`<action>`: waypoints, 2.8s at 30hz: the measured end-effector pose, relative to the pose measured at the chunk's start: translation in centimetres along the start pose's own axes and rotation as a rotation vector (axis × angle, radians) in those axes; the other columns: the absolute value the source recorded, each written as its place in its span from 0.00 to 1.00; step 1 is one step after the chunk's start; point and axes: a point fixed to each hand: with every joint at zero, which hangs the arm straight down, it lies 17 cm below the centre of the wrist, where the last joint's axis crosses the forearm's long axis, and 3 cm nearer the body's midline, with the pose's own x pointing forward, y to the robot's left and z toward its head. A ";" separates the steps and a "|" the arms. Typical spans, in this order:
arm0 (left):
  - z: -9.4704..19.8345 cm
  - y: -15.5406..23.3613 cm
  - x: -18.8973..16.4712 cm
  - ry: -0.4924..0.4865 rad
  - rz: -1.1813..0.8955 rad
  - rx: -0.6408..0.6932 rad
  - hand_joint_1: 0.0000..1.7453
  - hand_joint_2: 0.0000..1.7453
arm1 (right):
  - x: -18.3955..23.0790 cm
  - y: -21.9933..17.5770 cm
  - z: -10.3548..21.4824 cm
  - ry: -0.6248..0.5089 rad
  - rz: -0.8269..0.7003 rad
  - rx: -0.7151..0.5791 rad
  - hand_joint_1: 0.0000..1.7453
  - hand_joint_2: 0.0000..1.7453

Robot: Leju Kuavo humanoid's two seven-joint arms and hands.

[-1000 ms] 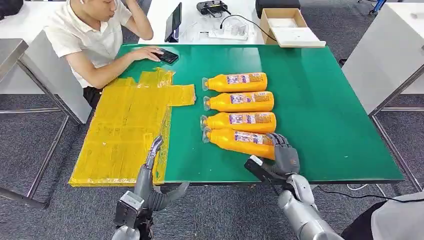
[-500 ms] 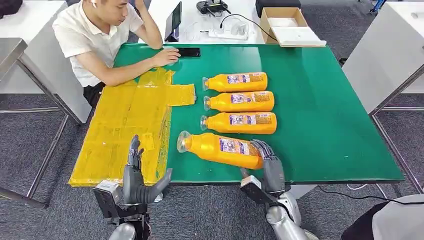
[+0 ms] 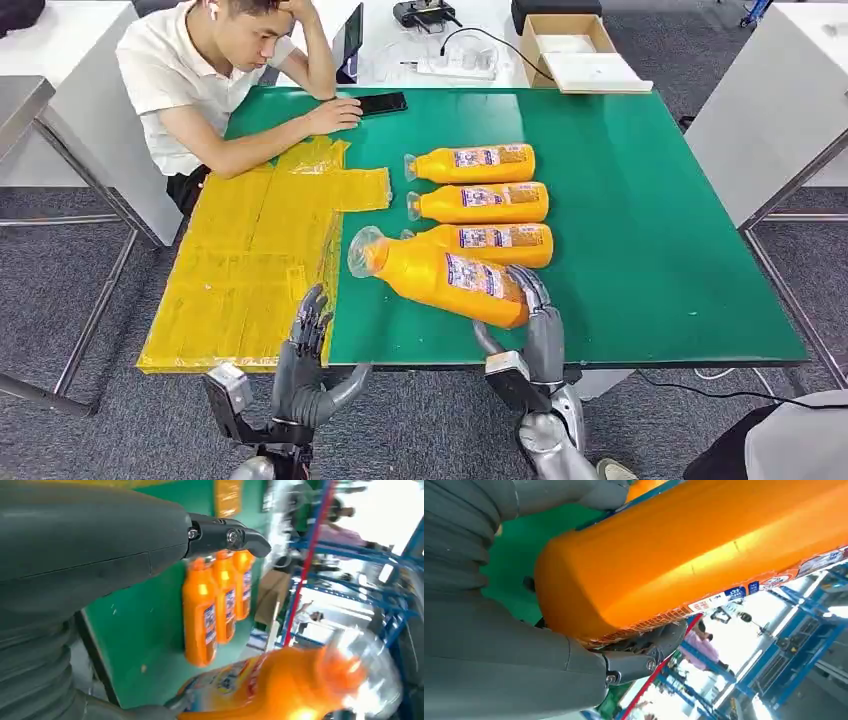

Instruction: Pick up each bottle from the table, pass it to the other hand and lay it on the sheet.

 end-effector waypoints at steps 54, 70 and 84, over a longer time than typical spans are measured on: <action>-1.3 -1.2 7.5 -0.146 0.428 -0.010 1.00 1.00 | 8.4 17.2 6.8 -0.041 -0.270 0.384 1.00 1.00; -1.4 -1.7 6.2 -0.097 0.362 -0.041 1.00 1.00 | 7.6 16.8 7.2 -0.025 -0.244 0.364 0.00 0.00; -2.4 9.3 8.5 -0.264 -0.376 0.324 1.00 1.00 | 5.2 5.6 5.8 -0.028 -0.100 0.039 0.00 0.00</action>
